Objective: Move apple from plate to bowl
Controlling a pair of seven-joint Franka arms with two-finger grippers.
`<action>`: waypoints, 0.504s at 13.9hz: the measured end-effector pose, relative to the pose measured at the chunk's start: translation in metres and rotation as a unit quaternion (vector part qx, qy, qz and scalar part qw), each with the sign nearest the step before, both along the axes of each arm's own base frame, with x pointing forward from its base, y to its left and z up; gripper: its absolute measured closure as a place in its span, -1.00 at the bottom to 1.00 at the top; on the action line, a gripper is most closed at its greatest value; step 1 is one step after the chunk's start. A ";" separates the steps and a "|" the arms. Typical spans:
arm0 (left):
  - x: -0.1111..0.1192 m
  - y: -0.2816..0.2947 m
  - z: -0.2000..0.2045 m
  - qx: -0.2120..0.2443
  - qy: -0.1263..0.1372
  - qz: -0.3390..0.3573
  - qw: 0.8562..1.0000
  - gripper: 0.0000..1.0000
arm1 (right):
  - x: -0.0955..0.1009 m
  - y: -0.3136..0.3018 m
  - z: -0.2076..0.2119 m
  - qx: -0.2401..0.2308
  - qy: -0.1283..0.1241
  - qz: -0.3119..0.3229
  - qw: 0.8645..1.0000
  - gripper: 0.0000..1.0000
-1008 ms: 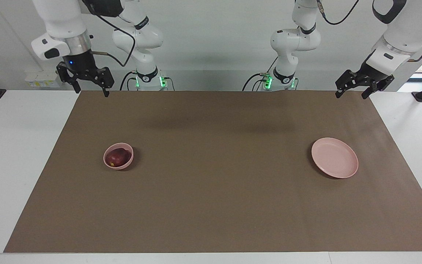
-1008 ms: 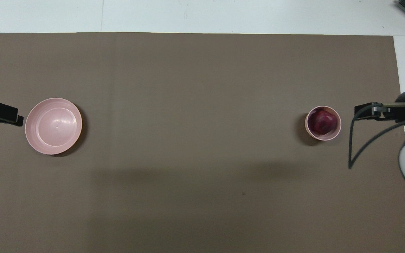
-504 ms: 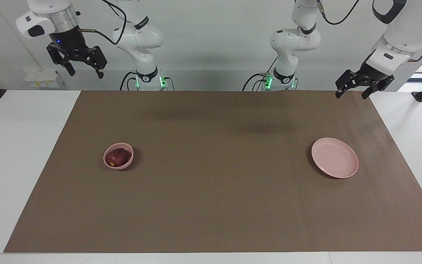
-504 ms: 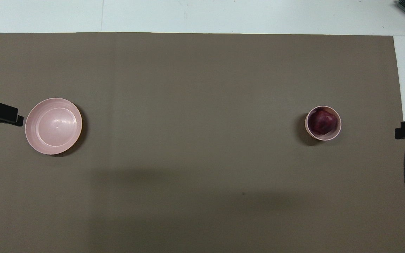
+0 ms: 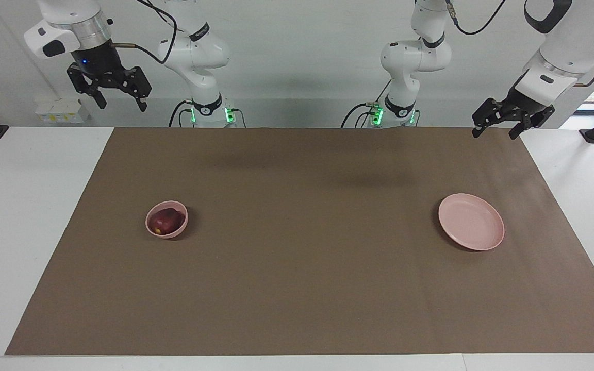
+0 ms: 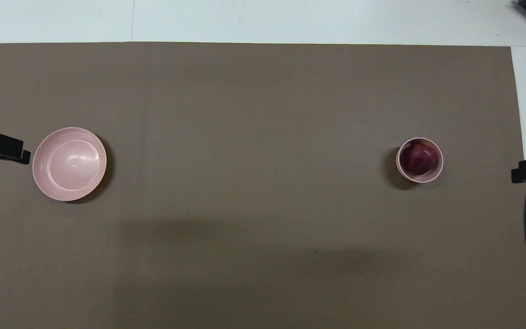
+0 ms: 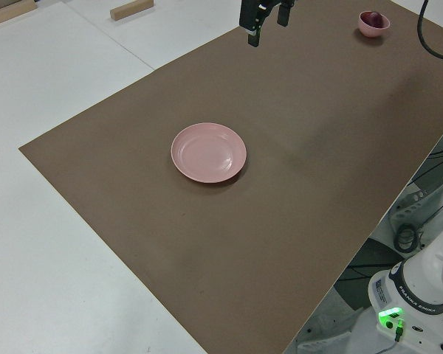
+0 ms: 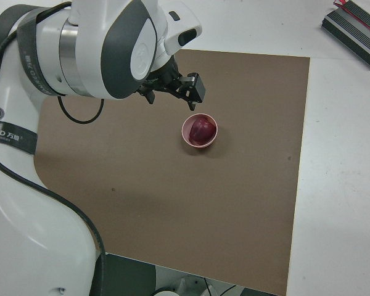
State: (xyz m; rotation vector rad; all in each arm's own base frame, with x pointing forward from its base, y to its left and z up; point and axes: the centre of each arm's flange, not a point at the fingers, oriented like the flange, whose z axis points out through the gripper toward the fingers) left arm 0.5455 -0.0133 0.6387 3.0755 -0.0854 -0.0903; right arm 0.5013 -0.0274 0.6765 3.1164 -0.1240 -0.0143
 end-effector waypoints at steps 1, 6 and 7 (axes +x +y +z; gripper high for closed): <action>0.000 0.000 0.000 0.000 0.000 0.000 1.000 -1.00 | 0.000 0.000 0.000 0.000 0.000 0.000 1.000 -1.00; 0.000 0.000 0.000 0.000 0.000 0.000 1.000 -1.00 | -0.001 0.003 -0.001 0.000 0.005 0.003 1.000 -1.00; 0.000 0.000 0.000 0.000 0.000 0.000 1.000 -1.00 | -0.001 0.003 -0.001 0.001 0.005 0.003 1.000 -1.00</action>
